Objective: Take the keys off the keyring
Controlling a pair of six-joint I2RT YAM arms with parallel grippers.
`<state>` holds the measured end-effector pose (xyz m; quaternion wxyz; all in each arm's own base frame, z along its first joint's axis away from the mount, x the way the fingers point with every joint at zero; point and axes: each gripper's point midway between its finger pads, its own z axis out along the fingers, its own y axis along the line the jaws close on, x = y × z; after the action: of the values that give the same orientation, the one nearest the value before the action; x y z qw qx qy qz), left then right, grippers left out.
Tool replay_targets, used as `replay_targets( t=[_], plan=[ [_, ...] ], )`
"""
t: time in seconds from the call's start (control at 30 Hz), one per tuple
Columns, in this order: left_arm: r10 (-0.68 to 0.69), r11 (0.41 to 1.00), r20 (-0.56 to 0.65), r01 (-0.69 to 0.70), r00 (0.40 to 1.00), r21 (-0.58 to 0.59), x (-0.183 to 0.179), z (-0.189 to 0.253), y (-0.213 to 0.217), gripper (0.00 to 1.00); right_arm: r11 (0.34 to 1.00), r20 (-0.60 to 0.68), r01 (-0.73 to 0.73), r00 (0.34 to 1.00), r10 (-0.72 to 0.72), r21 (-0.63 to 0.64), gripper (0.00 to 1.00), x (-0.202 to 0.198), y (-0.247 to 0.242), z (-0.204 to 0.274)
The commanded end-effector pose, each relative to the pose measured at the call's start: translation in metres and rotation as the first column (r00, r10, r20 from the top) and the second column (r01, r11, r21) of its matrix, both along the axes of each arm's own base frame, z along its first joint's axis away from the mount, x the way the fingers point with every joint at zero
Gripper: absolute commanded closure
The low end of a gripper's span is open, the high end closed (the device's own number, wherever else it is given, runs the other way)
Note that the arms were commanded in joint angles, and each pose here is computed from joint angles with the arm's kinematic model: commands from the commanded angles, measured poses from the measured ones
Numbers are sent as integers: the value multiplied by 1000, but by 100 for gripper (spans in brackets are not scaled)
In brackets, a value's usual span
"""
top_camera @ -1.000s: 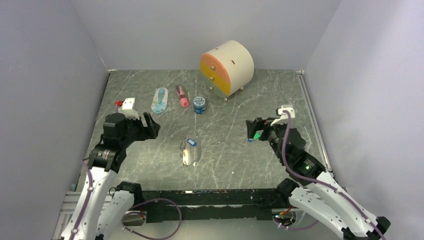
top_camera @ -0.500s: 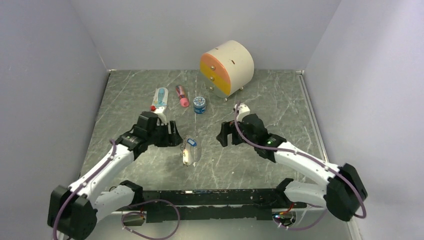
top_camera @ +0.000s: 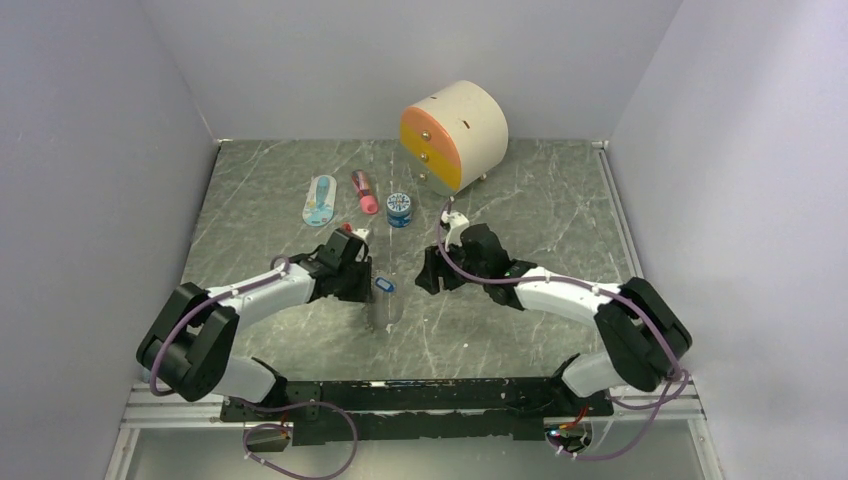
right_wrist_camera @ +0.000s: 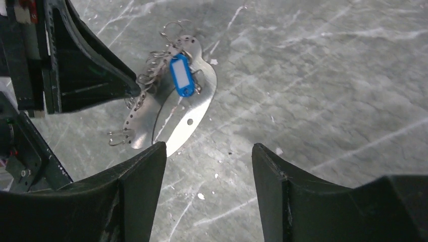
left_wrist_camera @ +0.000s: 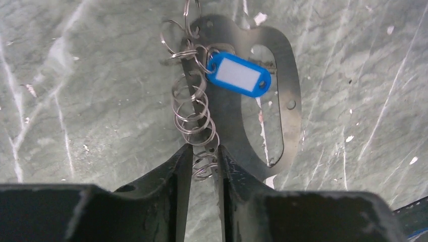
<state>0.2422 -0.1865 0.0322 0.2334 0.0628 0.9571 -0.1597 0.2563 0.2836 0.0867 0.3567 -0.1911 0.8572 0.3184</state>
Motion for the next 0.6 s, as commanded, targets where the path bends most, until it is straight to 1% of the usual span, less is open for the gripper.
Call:
replay_targets(
  t=[0.0,0.13,0.27,0.37,0.57],
  plan=[
    [-21,1000,79,21,997,-1,8,12,-14,74,985,150,-140,981,125,98,37,15,39,35],
    [-36,998,70,40,997,-55,-7,6,-22,84,967,211,-234,955,209,97,42,18,59,29],
    [-57,992,69,64,996,-107,-20,3,-27,92,949,254,-311,923,289,53,45,24,79,18],
    [-47,990,64,55,997,-129,-26,2,-27,93,937,259,-347,908,329,28,46,28,91,5],
    [26,993,65,-19,998,-116,-36,0,-10,93,915,306,-400,866,396,-53,48,33,110,-7]
  ],
)
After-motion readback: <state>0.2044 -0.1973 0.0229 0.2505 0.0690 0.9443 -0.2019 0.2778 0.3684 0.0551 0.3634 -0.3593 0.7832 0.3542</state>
